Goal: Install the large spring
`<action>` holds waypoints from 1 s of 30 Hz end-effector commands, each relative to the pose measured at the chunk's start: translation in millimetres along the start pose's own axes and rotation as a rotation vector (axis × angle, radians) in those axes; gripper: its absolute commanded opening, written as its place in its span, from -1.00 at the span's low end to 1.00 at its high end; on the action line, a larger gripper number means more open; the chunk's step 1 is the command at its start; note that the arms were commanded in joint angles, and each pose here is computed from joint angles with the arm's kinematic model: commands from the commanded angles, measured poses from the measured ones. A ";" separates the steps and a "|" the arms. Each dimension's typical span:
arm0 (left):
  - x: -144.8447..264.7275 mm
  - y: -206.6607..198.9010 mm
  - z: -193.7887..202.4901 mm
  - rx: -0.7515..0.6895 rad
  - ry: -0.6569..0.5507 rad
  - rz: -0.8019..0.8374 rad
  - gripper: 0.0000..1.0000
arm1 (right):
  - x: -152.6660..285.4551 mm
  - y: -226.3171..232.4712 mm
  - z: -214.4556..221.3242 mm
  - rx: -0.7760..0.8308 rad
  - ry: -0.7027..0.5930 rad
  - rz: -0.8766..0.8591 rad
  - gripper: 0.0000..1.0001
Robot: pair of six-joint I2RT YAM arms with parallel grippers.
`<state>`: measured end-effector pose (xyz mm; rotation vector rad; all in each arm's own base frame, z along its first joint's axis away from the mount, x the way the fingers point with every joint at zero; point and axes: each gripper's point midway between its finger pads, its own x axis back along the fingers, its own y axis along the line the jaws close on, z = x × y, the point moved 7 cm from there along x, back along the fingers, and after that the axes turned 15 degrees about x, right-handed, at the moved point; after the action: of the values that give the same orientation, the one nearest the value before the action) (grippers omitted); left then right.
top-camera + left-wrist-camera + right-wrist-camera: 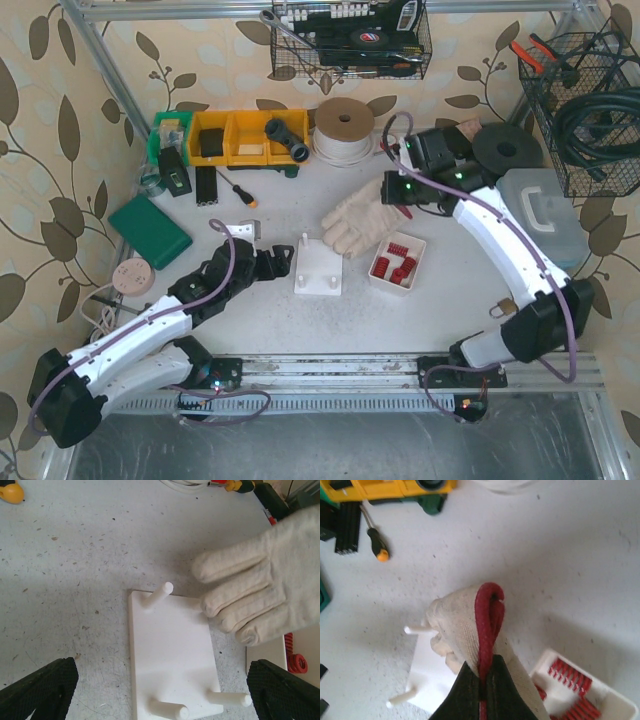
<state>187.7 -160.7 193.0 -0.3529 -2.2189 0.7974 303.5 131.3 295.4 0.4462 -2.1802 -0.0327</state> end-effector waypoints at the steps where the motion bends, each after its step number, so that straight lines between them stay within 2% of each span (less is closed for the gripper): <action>1: 0.7 -5.9 -4.4 -0.011 -0.035 0.037 0.90 | 0.5 7.7 -41.1 0.081 -0.052 -0.006 -1.00; 6: -1.2 -5.6 -4.5 -0.015 -0.040 0.035 0.88 | 0.2 8.4 -91.4 0.125 -0.131 0.031 -1.00; 13: -5.0 -6.5 -4.6 -0.026 -0.040 0.031 0.87 | -46.4 -15.2 -123.1 0.093 -0.138 0.023 -1.00; 18: -8.4 -8.3 -5.0 -0.037 -0.031 0.022 0.87 | -101.5 -60.8 -119.1 -0.011 -0.090 -0.007 -1.00; 24: -11.5 -9.9 -5.5 -0.045 -0.025 0.014 0.87 | -160.3 -118.6 -90.2 -0.113 -0.012 0.010 -1.00; 30: -16.5 -11.4 -5.4 -0.056 -0.013 0.000 0.86 | -176.1 -144.8 -77.6 -0.087 0.094 0.135 -1.00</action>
<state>195.2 -167.8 176.5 -0.3327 -2.2098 0.7285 498.4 67.2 171.8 0.2718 -2.0899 -0.1039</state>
